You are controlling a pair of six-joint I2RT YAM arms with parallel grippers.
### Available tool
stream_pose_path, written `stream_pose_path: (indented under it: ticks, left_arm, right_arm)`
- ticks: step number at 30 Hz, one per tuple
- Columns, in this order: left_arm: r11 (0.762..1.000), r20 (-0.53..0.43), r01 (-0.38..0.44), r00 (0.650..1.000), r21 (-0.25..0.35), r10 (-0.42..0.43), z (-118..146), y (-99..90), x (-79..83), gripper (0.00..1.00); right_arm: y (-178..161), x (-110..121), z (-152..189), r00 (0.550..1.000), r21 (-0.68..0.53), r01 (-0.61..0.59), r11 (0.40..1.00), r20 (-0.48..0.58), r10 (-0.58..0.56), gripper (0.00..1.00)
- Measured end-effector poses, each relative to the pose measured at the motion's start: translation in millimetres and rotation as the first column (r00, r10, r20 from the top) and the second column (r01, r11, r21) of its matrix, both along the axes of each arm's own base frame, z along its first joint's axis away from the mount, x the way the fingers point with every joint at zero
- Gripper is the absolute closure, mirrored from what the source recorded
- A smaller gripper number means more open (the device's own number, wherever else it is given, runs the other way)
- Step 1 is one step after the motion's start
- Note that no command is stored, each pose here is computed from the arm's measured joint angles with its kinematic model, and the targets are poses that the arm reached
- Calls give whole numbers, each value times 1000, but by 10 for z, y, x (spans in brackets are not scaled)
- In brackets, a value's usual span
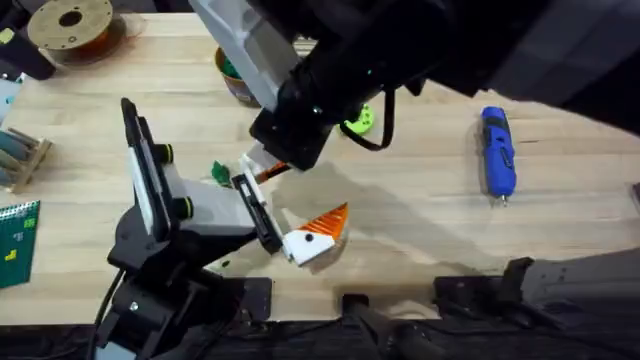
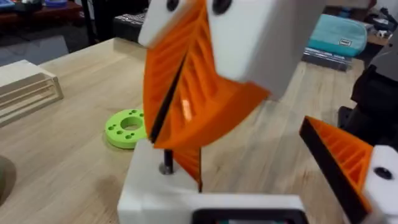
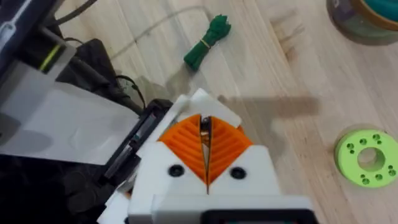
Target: Pick up the gripper from the table and insert it into the empty holder that is missing its gripper. Then pick up a screw, insert it into the mounting hole, and use the screwdriver to tighten it. Finally, clean up the table by picking up the vegetable and placing it into the bucket.
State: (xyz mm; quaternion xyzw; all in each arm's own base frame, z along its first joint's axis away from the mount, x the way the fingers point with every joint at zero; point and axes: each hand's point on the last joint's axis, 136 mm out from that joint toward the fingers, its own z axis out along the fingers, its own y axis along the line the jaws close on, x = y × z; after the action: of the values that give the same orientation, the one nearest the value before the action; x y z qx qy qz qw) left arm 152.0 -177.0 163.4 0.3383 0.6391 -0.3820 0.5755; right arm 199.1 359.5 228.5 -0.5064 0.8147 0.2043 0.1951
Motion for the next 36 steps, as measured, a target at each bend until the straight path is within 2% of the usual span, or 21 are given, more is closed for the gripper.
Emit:
stream_pose_path:
  ticks: [23, 36]
  left_arm:
    - [1000, 0, 0, 1000, 0, 0, 0, 0, 0, 14]
    - [1000, -19, -5, 1000, -3, 5, -16, 3, 10, 14]
  right_arm:
    - [-17, 40, -18, 1000, -16, 4, 1000, 22, -4, 994]
    - [33, 30, -166, 1000, -40, -7, 999, -19, 7, 991]
